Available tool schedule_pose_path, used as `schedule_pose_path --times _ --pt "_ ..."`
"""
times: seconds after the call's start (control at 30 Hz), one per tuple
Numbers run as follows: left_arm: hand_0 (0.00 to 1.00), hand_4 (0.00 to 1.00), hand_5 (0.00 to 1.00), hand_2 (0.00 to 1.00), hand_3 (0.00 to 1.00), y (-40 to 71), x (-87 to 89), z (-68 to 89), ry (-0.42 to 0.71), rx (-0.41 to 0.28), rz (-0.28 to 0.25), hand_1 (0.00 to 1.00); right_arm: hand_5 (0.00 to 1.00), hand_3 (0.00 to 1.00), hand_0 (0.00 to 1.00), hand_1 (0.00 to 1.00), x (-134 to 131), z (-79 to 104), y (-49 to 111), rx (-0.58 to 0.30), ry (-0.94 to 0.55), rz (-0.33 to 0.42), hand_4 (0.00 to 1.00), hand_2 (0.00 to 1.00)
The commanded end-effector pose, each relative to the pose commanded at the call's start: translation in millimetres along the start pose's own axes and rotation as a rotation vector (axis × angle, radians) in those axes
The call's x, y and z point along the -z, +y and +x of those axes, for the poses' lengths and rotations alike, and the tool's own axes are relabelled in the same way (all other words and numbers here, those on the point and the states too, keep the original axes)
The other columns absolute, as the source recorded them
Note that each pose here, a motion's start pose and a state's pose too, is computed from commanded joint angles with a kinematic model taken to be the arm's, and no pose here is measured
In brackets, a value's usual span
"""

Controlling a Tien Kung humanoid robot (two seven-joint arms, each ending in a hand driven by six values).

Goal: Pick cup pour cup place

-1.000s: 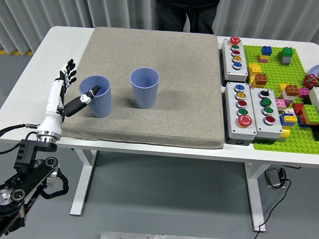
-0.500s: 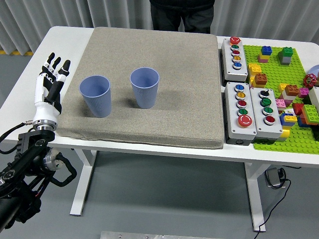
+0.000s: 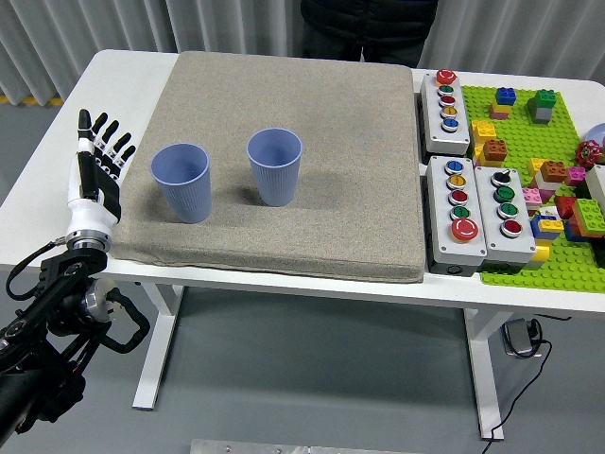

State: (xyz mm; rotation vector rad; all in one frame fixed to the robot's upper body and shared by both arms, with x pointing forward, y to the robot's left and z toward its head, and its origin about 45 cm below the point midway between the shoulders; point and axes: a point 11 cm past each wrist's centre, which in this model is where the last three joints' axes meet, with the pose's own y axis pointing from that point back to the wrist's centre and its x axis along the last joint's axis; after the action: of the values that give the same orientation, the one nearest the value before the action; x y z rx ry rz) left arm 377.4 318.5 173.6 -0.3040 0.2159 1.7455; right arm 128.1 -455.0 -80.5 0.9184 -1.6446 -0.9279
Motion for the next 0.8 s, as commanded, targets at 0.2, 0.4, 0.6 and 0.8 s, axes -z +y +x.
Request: schedule_pose_path --times 0.2,0.4,0.6,0.8 --pt "0.778 0.907 0.998 0.906 0.876 1.2 3.1 0.2 0.0 -0.002 0.008 0.814 0.382 0.598 0.701 0.681 -2.6 0.1 -0.3 0.0 0.003 -0.005 0.013 0.609" --pt "0.778 0.889 0.998 0.906 0.876 2.0 4.8 -0.6 -0.004 -0.002 0.013 0.815 0.382 0.598 0.702 0.681 -2.8 -0.2 -0.3 0.0 0.002 -0.005 0.014 0.609" --pt "0.78 0.882 0.998 0.906 0.875 1.1 3.5 -2.5 -0.004 0.004 0.011 0.817 0.383 0.598 0.702 0.681 -2.1 0.1 -0.3 0.0 0.002 -0.003 0.013 0.609" --pt "0.78 0.887 0.998 0.905 0.873 1.1 3.4 -3.1 -0.01 0.004 0.011 0.816 0.383 0.598 0.702 0.682 -1.4 0.2 -0.2 0.0 -0.002 -0.001 0.013 0.609"
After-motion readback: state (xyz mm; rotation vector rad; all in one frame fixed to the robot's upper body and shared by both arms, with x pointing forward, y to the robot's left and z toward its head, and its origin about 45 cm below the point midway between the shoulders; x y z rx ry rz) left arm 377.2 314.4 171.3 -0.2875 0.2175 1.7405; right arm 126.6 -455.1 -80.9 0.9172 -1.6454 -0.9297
